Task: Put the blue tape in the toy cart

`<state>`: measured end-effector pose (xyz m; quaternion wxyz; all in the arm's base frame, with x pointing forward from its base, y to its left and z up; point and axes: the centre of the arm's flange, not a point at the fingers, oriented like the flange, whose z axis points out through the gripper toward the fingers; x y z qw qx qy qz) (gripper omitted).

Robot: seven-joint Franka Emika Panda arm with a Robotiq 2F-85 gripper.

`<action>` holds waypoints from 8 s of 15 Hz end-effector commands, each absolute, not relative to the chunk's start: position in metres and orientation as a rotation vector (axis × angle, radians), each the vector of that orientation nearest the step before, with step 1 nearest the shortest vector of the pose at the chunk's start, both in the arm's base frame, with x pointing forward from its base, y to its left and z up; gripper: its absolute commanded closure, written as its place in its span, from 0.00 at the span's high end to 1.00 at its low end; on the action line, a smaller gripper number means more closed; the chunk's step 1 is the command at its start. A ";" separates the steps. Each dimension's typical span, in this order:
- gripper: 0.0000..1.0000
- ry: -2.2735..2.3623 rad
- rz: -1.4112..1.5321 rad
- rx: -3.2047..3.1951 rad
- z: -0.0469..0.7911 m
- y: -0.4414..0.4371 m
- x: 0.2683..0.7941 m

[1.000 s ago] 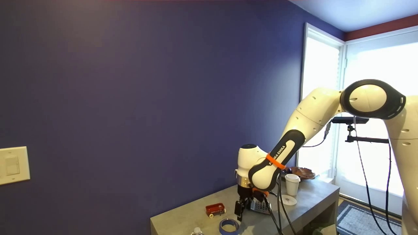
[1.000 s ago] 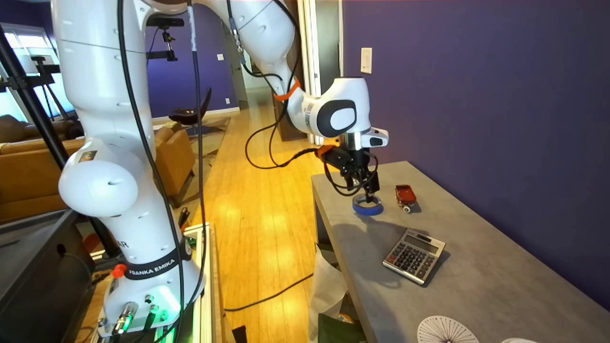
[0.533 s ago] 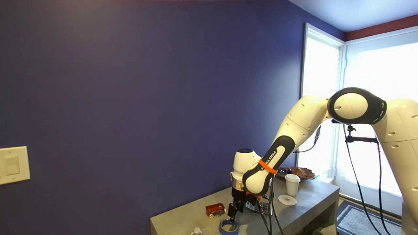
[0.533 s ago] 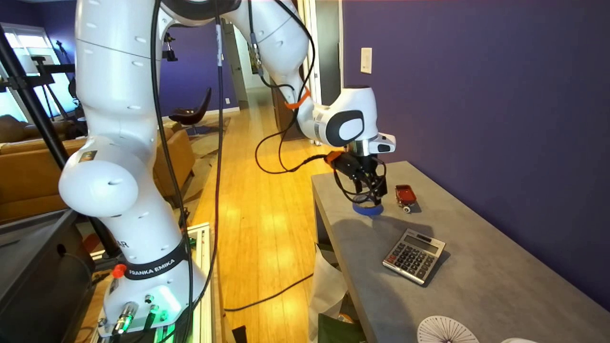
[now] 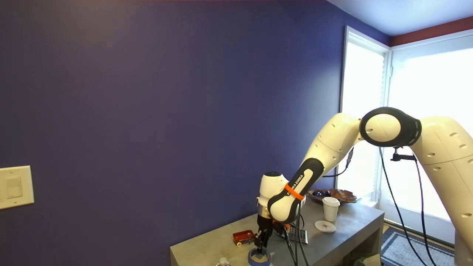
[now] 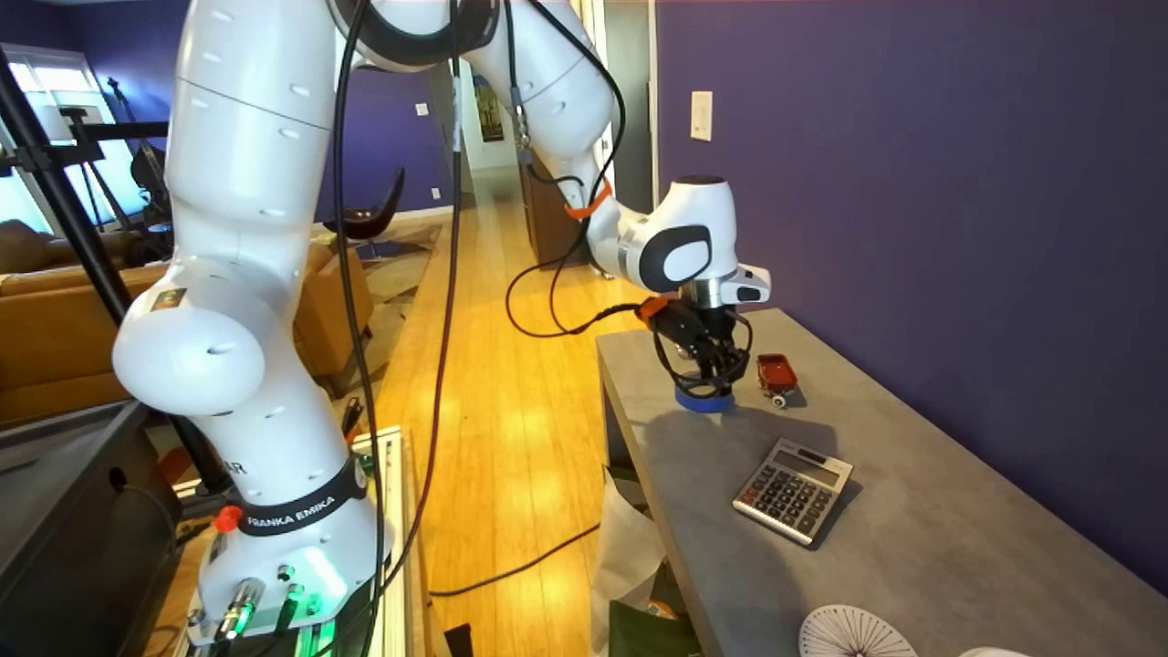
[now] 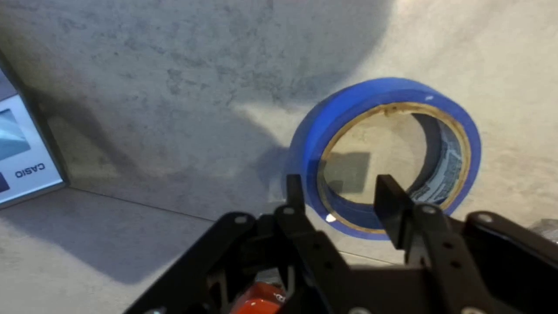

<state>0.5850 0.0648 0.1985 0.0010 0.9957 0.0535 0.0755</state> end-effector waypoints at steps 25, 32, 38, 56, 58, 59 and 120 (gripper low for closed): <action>0.03 0.341 0.978 2.905 0.312 0.100 0.578; 0.03 0.222 1.172 2.641 0.322 0.052 0.577; 0.03 0.289 1.195 2.493 0.305 0.065 0.560; 0.12 0.405 1.161 2.407 0.300 0.070 0.572; 0.12 0.404 1.160 2.408 0.299 0.070 0.572; 0.12 0.403 1.160 2.407 0.299 0.069 0.572; 0.03 0.410 1.450 2.094 0.149 0.065 0.553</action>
